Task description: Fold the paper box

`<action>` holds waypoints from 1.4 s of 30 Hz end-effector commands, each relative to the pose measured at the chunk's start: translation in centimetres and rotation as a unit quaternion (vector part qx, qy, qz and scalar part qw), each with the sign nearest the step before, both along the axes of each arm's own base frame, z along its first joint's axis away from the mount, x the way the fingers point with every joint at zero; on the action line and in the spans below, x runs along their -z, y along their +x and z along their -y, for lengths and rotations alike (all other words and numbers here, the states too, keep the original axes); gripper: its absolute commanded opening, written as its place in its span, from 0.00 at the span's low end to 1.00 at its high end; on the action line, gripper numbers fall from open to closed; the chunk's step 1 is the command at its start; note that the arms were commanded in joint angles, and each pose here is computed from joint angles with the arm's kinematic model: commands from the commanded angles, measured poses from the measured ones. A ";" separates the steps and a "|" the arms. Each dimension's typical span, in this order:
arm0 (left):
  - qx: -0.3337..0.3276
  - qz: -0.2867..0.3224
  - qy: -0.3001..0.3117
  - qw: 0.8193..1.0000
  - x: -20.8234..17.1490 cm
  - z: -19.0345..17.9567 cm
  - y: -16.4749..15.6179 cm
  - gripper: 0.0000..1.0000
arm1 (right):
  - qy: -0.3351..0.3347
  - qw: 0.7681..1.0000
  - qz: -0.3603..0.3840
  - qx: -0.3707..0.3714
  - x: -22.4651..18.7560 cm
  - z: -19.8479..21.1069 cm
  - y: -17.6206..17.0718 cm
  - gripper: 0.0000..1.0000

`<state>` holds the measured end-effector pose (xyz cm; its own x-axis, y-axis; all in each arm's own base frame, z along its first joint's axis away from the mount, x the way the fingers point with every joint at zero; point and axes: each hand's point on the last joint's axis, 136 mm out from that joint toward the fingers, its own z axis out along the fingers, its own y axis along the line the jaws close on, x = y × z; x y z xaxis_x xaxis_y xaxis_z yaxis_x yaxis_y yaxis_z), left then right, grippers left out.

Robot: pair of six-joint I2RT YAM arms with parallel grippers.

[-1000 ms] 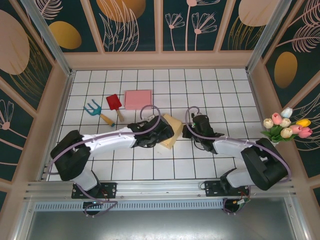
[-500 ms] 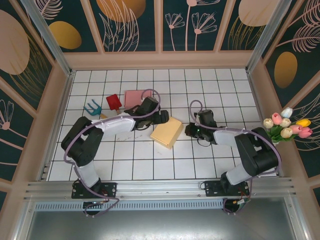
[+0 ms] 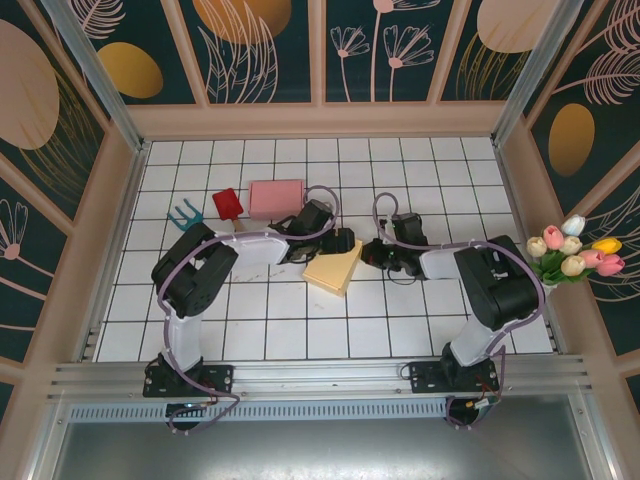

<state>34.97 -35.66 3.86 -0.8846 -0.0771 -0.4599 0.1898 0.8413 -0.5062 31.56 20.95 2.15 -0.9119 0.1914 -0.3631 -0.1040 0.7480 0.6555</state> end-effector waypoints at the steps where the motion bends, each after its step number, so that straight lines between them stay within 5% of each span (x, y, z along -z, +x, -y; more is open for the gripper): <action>1: 0.093 -0.008 -0.102 0.990 -3.8 7.3 -3.7 0.87 | 0.082 0.992 0.068 -0.067 -4.7 -4.2 0.2 0.00; 6: 0.000 0.008 -0.006 1.000 -3.0 2.2 -1.2 0.89 | -0.011 0.999 0.053 -0.002 -2.7 -0.6 0.0 0.00; 10: -0.073 0.010 0.003 0.997 -3.2 -3.6 0.1 0.90 | -0.036 0.998 0.044 0.024 -2.5 1.4 -1.9 0.00; 16: -0.097 0.011 0.018 0.995 -3.4 -7.4 -2.3 0.98 | -0.043 0.998 0.053 0.002 -3.2 1.4 -6.9 0.00; 24: -0.055 -0.009 -0.024 0.998 -2.0 -5.8 -7.6 0.96 | 0.024 0.998 0.054 -0.012 -2.7 -0.3 -12.1 0.00; 36: -0.063 -0.031 -0.029 0.997 -0.6 -5.3 -9.0 0.95 | 0.030 0.998 0.049 -0.031 -1.6 -2.4 -12.4 0.00; 42: -0.059 -0.058 -0.081 0.993 -0.5 -3.1 -10.8 0.94 | 0.116 0.986 0.072 -0.095 -5.0 -7.8 -13.2 0.00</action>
